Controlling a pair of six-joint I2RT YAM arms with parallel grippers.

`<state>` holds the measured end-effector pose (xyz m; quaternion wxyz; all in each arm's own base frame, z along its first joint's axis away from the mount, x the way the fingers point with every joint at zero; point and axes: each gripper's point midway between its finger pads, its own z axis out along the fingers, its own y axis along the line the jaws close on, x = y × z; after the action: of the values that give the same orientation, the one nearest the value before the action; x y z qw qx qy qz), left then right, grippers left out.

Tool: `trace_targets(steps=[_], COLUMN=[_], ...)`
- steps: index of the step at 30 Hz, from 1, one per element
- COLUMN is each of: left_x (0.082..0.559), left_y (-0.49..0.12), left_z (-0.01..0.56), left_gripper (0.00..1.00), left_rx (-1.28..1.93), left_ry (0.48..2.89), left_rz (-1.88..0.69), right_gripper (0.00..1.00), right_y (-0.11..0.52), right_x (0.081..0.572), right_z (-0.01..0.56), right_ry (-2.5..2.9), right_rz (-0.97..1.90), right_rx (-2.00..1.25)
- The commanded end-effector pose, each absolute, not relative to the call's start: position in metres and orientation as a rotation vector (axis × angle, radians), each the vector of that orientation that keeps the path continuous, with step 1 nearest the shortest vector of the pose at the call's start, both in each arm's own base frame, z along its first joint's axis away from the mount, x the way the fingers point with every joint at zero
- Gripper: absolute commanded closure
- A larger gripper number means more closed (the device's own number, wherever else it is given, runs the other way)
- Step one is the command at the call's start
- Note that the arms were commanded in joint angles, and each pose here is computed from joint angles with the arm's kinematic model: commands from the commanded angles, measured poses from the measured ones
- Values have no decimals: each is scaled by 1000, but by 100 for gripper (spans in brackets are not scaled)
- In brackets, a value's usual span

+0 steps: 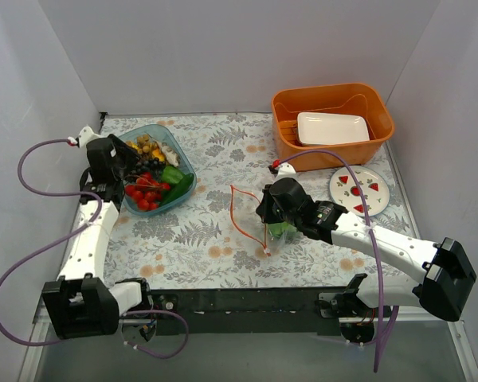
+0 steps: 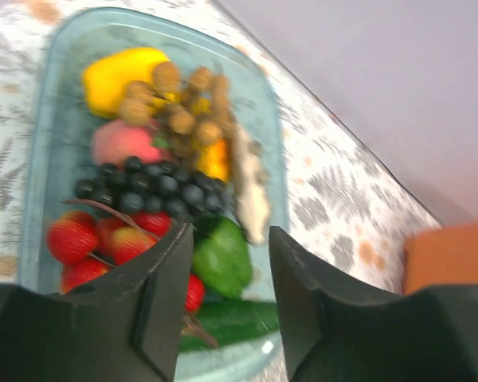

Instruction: Open the zip-top bag and remove the fake food

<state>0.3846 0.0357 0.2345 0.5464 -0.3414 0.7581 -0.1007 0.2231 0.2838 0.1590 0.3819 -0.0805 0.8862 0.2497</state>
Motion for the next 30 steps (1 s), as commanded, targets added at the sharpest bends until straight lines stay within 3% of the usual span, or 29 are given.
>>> trace_targets(steps=[1,7,13,22,30], left_x=[363,297,252,239,250], left_y=[-44,-201,-292,-336,-298], left_z=[258,232,219,154,101], left_gripper=[61,79,83,88,80], left_rx=[-583,-383,-301,-329,-406], left_ry=[1861,1998,2038,2151,2210], left_rz=[-431,-812,-1047,-1091,-802], right_gripper=[99,99,99,99,97], right_y=[284,279,272,286,320], right_x=[232,233,231,222,206], right_z=[188,190,192,217,225], right_ry=[2194,2196,2196,2154,2149], right_rz=[642,619,598,588,582], right_rx=[-181,-158,-112,-110,-213])
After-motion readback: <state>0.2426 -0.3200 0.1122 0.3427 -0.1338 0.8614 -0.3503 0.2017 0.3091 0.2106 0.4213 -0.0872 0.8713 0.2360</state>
